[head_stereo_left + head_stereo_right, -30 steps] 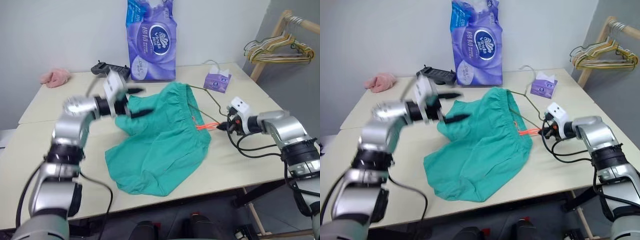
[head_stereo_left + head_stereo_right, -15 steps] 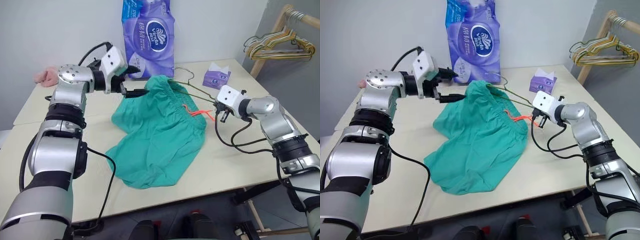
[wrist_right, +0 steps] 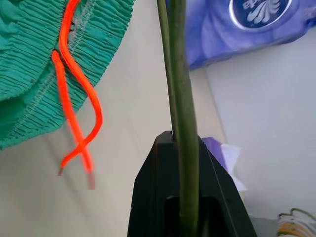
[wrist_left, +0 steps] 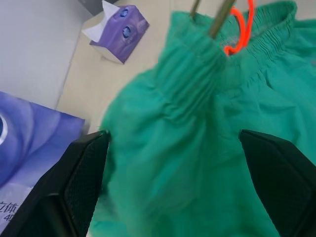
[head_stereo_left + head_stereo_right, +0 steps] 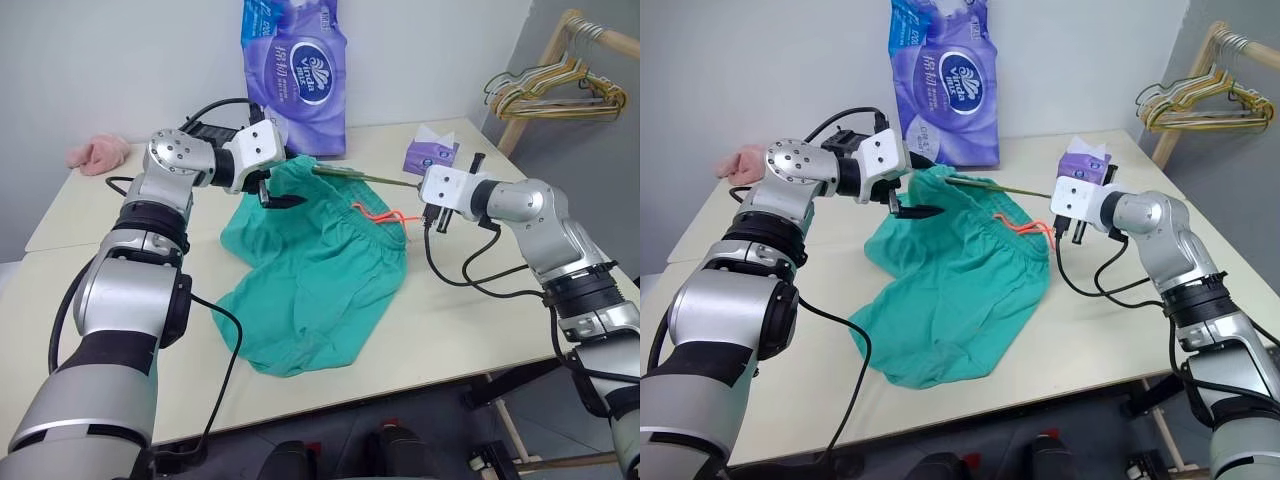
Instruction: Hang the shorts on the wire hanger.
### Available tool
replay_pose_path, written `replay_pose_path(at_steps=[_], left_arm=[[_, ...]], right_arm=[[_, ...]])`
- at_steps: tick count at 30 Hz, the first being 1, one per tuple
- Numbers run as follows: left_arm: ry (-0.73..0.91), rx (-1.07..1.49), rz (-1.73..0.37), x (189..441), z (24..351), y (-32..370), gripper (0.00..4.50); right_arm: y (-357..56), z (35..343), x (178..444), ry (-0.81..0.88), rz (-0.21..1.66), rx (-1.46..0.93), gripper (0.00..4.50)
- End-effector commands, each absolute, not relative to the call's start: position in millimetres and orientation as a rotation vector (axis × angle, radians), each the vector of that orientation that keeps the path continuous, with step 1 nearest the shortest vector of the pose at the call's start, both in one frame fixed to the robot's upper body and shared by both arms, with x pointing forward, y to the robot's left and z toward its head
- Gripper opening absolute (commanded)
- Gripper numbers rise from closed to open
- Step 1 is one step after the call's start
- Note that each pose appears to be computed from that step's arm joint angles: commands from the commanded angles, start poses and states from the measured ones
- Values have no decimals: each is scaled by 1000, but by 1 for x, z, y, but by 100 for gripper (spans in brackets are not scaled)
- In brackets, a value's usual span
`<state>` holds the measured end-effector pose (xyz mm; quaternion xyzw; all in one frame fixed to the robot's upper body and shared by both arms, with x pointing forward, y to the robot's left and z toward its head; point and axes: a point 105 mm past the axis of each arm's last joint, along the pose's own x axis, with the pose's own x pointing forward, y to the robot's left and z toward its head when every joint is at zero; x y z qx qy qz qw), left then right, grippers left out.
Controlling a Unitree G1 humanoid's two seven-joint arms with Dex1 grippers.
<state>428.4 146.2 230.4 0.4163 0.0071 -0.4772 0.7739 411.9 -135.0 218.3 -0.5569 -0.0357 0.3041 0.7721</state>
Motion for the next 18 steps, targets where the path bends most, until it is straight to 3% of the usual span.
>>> replay_pose_path(at_steps=[1, 17, 18], left_arm=[[-27, 953, -989, 433, 237, 141, 447], [27, 1058, -972, 436, 210, 141, 447], [18, 1051, -957, 437, 213, 141, 408]], right_arm=[[-115, 255, 404, -235, 642, -1251, 0], [-84, 276, 386, -396, 644, -1327, 0], [-84, 277, 385, -399, 642, -1330, 0]])
